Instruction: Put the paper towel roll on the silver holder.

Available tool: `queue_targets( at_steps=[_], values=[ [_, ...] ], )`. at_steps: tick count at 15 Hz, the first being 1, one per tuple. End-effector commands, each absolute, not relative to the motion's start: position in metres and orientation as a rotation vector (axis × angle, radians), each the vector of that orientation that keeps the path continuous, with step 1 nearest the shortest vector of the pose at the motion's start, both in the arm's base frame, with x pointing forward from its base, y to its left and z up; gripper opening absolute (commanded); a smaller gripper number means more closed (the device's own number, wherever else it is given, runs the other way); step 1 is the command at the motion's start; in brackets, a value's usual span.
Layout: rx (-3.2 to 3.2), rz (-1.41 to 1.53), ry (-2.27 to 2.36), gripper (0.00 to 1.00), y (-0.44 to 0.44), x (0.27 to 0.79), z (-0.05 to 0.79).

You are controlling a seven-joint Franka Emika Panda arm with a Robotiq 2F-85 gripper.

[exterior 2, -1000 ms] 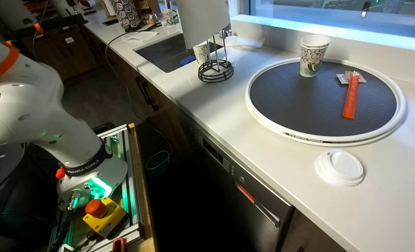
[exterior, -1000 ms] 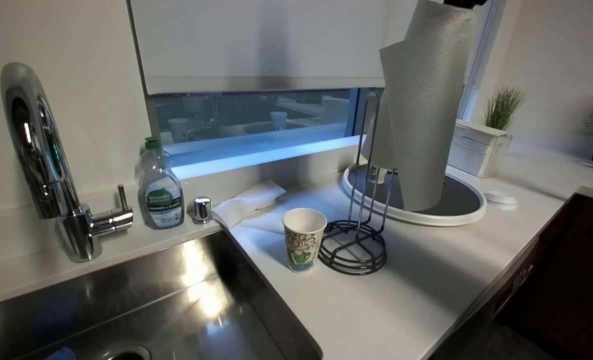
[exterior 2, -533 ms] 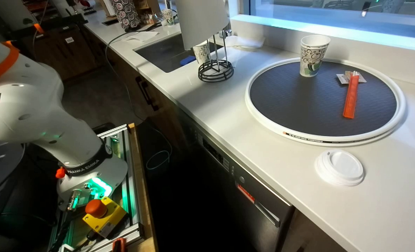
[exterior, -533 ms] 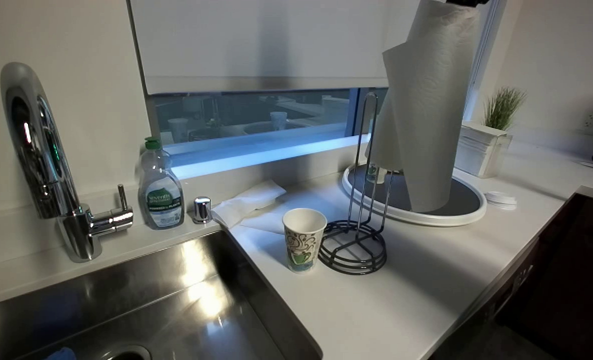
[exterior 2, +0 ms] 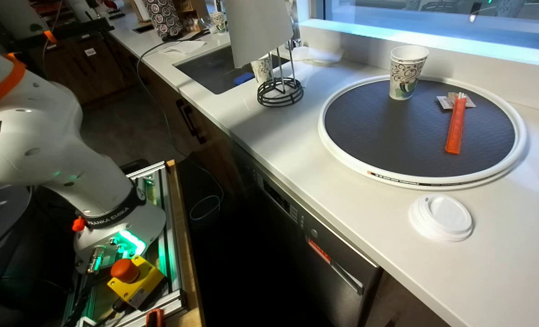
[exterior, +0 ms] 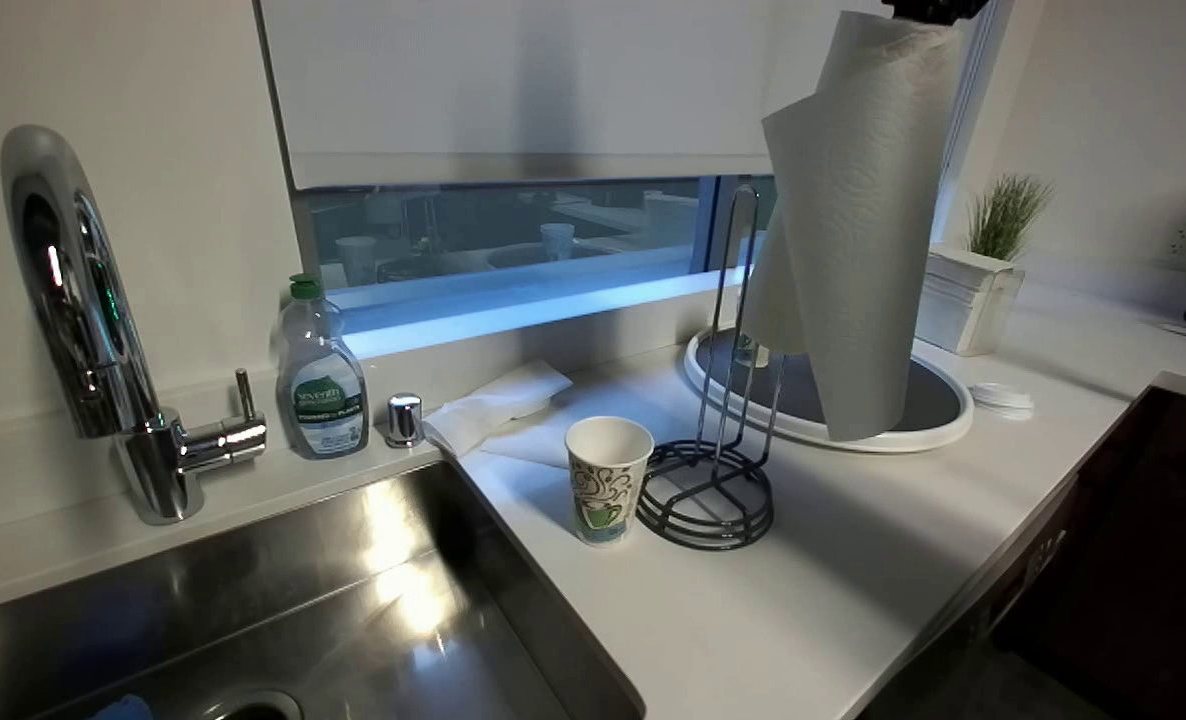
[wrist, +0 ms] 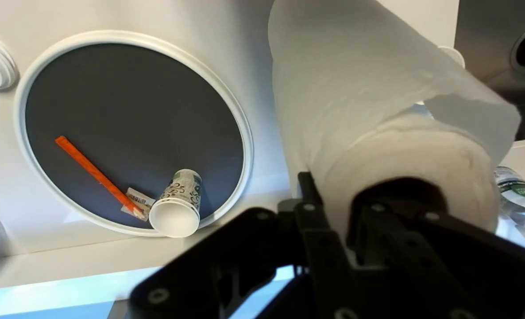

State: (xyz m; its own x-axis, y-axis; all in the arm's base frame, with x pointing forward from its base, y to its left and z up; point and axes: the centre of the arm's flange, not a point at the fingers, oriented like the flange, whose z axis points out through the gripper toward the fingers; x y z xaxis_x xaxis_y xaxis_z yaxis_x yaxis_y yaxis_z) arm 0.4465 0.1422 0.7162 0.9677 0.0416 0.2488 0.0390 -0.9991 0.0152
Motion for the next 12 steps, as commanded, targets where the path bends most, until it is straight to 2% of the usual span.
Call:
queue_targets(
  at_steps=[1,12],
  values=[
    [3.121,0.316,0.088,0.04,0.144,0.450,0.705],
    [3.119,0.184,0.131,0.04,0.145,0.472,0.676]
  ],
)
